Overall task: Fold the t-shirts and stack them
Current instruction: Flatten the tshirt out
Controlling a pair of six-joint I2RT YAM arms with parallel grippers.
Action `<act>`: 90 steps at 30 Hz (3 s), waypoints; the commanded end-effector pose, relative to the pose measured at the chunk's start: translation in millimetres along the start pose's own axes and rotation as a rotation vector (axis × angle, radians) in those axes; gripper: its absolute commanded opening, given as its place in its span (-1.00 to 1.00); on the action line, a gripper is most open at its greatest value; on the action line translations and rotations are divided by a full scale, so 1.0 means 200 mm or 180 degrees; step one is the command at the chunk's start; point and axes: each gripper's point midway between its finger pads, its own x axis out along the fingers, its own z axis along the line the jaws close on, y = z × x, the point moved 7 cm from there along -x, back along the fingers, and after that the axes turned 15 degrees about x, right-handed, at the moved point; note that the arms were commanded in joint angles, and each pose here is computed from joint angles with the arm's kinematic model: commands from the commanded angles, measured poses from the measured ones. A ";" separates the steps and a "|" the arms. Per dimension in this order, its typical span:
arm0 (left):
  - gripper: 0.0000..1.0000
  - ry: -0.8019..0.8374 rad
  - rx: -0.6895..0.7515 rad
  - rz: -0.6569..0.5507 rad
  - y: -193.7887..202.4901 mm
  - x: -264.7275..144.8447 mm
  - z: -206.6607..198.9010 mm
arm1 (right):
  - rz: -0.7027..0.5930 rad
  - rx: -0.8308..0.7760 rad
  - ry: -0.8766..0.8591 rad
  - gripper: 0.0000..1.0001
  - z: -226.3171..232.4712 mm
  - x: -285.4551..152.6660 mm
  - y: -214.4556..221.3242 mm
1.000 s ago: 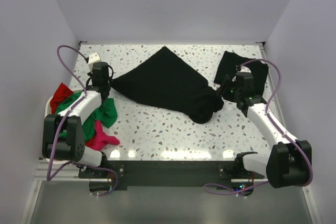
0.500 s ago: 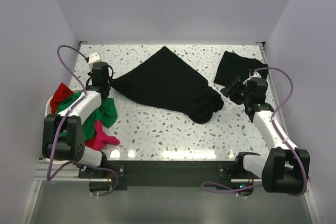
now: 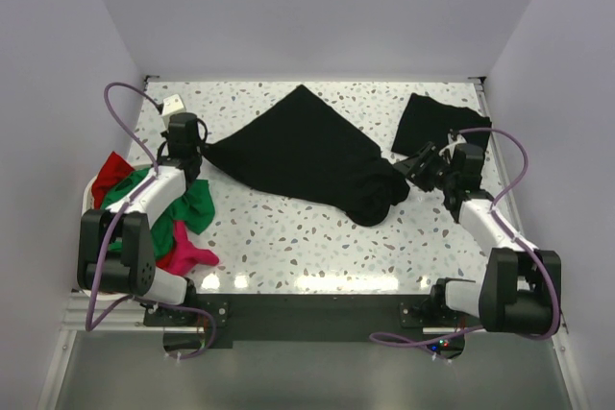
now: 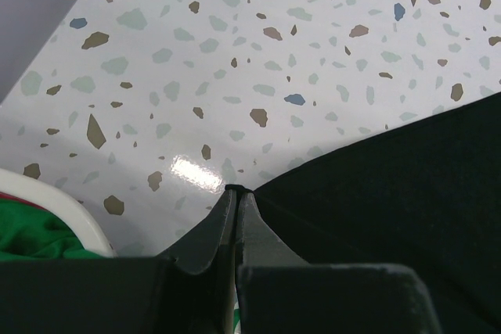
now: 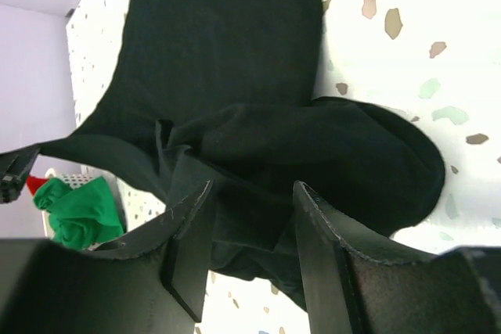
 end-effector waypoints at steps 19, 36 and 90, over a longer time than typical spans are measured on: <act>-1.00 -0.0015 -0.0137 -0.0192 -0.06 0.01 0.01 | -0.0276 -0.0206 -0.0148 -1.00 0.07 0.00 -0.09; -1.00 0.0124 -0.0616 -0.1188 -0.63 -0.38 0.13 | -0.1437 -0.1073 -0.0696 -1.00 0.80 -0.59 -0.38; -1.00 0.0726 -0.0482 -0.3258 -1.36 -1.44 0.45 | -0.3155 -0.2259 -0.1084 -1.00 1.49 -1.57 -0.50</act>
